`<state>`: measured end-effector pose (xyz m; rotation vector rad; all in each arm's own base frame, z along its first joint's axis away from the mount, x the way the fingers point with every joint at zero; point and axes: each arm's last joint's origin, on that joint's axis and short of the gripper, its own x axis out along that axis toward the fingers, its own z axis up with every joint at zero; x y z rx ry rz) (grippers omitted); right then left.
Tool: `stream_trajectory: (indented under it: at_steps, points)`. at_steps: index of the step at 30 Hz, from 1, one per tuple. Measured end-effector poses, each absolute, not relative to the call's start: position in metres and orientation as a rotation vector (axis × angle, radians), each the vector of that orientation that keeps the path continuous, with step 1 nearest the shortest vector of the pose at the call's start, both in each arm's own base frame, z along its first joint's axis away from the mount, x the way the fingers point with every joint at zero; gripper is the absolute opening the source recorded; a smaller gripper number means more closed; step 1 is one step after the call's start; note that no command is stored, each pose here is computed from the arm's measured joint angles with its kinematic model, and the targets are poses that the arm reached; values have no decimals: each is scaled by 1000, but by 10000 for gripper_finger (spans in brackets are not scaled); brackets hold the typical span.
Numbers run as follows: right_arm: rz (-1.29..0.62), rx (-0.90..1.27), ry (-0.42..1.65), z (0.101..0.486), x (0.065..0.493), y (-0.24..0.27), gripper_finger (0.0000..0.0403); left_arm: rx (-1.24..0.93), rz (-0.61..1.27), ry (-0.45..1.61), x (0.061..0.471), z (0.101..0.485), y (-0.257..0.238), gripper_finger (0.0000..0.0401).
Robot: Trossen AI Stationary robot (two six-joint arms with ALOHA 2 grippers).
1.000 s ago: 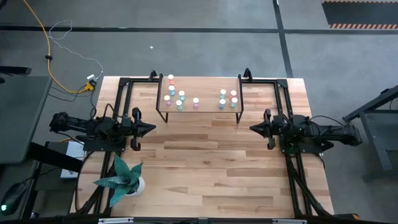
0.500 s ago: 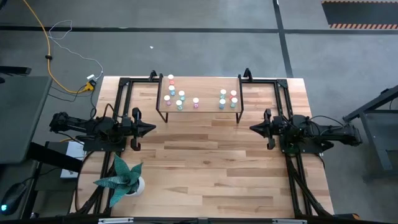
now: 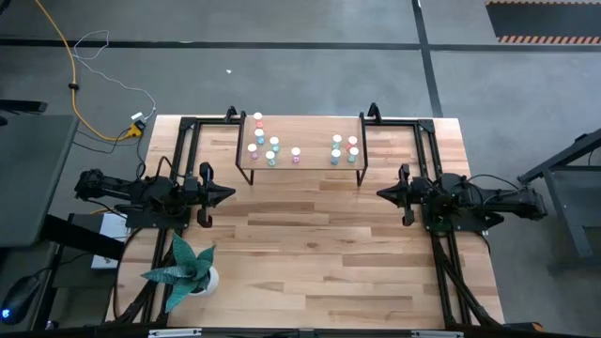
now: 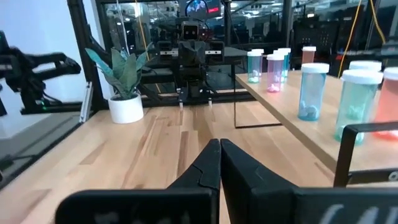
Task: Pick and place medicine bottles onto shelf by color
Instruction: Return to Home Position
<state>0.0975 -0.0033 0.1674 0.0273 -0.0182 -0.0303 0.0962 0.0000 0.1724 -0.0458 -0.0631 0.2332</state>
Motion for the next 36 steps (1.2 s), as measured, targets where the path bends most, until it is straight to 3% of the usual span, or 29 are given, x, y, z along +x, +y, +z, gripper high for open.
stream_trajectory:
  at_steps: [14, 36]
  points:
    - [-28, 315, -22, 167, 98, -3, 0, -46, 234, -63, 96, 172, 0, 1]
    - [-28, 340, -22, 167, 98, -3, 0, -46, 233, -63, 96, 172, 0, 1]
